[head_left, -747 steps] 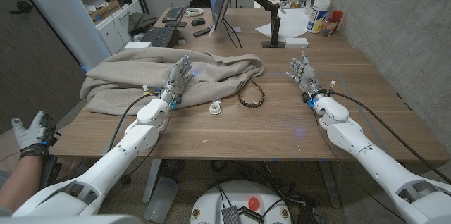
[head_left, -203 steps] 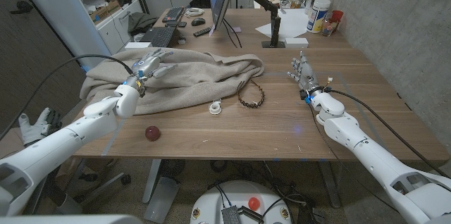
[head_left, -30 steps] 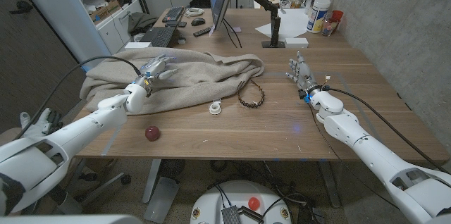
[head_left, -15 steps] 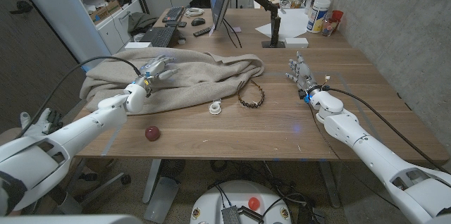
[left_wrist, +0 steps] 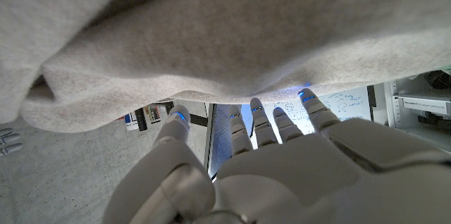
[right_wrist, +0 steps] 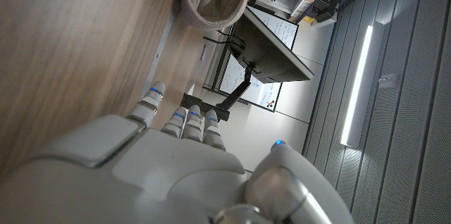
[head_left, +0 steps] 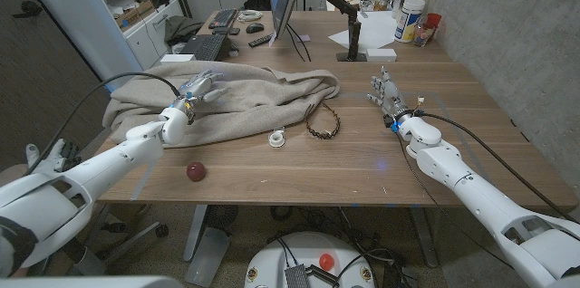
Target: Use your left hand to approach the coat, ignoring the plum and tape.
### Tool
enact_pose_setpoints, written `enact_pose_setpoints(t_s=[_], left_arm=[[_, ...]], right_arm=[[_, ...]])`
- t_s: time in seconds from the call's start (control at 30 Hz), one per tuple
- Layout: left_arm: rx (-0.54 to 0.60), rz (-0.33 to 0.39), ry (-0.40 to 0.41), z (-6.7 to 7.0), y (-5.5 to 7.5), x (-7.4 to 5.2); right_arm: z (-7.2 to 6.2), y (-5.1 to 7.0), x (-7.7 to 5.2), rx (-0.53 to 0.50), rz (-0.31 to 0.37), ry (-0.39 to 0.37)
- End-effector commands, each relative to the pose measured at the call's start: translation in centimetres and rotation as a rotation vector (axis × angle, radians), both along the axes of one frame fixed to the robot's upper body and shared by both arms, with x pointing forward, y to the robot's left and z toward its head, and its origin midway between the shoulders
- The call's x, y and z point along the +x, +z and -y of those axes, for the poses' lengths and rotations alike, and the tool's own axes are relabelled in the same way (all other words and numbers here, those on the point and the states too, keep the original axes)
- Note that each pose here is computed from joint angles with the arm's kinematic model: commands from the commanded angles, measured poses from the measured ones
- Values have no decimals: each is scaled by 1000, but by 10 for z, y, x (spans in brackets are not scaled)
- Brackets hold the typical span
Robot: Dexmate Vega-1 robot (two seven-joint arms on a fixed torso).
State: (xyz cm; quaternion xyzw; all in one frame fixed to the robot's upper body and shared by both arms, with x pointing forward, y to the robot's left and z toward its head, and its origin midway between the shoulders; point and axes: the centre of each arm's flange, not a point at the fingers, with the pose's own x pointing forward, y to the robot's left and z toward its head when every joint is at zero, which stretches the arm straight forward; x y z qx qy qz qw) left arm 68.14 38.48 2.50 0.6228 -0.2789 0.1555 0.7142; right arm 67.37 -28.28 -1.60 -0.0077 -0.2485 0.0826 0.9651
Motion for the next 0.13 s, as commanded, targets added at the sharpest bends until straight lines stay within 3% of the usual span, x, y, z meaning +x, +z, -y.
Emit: enact_pose_setpoints(t_s=[0.03,0.13], left_arm=[[6,-7,3,0,0,3],[4,-6,2,0,-1,3]], right_arm=[[-1,0,1,-5,0,1],[-1,0,1,-5,-4,0]])
